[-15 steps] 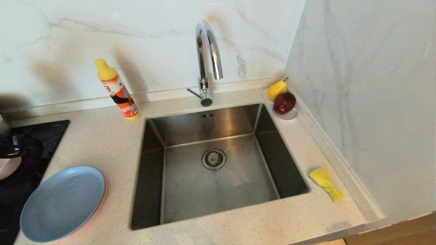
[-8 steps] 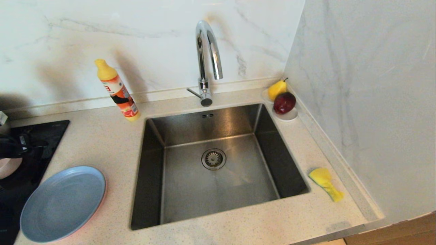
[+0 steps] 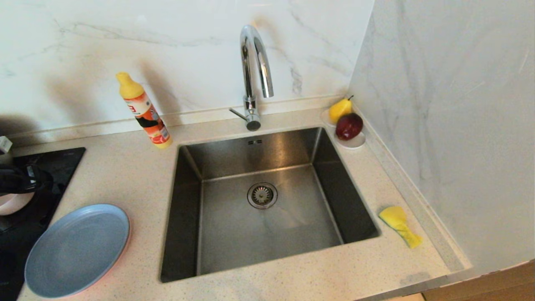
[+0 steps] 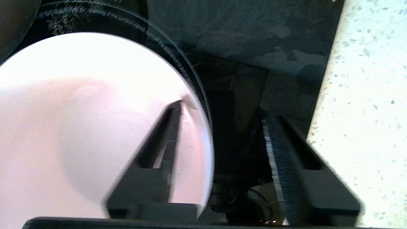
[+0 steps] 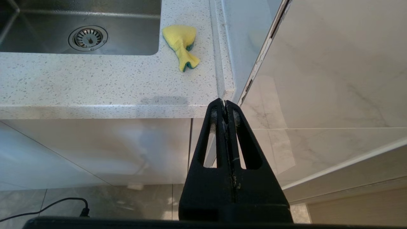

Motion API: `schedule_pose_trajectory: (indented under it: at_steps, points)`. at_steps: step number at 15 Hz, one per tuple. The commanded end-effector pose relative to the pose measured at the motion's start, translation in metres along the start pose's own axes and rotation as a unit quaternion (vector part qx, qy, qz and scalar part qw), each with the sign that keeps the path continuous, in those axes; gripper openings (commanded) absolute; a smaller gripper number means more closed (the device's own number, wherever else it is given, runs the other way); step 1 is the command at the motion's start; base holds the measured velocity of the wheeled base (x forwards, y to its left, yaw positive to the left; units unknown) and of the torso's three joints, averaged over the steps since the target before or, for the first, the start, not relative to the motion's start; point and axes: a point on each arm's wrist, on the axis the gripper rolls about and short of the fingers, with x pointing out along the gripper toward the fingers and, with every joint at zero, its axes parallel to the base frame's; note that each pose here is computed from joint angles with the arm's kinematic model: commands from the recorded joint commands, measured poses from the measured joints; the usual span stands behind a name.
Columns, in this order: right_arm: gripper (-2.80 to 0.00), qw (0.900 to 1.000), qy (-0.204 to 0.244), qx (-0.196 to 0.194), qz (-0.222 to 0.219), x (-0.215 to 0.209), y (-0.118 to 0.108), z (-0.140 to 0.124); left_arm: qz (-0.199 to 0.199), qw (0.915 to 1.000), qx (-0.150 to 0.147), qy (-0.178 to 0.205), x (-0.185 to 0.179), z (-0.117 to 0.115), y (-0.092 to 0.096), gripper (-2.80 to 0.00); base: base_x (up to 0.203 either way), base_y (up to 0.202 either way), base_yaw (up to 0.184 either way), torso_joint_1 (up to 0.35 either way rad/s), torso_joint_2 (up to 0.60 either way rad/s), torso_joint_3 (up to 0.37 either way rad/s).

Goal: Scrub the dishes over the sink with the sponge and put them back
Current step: Place the bowl on the plate

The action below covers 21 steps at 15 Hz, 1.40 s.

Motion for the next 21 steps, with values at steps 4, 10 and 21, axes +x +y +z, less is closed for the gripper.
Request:
schedule_pose_trajectory:
  at_steps: [4, 10, 21]
  points:
    - [-2.8, 1.0, 0.0, 0.0, 0.0, 0.0, 0.0, 0.0, -0.001, 1.0, -0.001, -0.004, -0.002, 0.002, -0.001, -2.8, 0.0, 0.0, 0.0, 0.0, 0.0, 0.0]
    - [-2.8, 1.0, 0.0, 0.0, 0.0, 0.0, 0.0, 0.0, -0.005, 0.9997, -0.004, -0.022, -0.024, 0.022, -0.013, -2.8, 0.0, 0.0, 0.0, 0.0, 0.0, 0.0]
    - [-2.8, 1.0, 0.0, 0.0, 0.0, 0.0, 0.0, 0.0, -0.07, 0.9972, 0.008, 0.025, -0.122, 0.029, -0.1, -2.8, 0.0, 0.0, 0.0, 0.0, 0.0, 0.0]
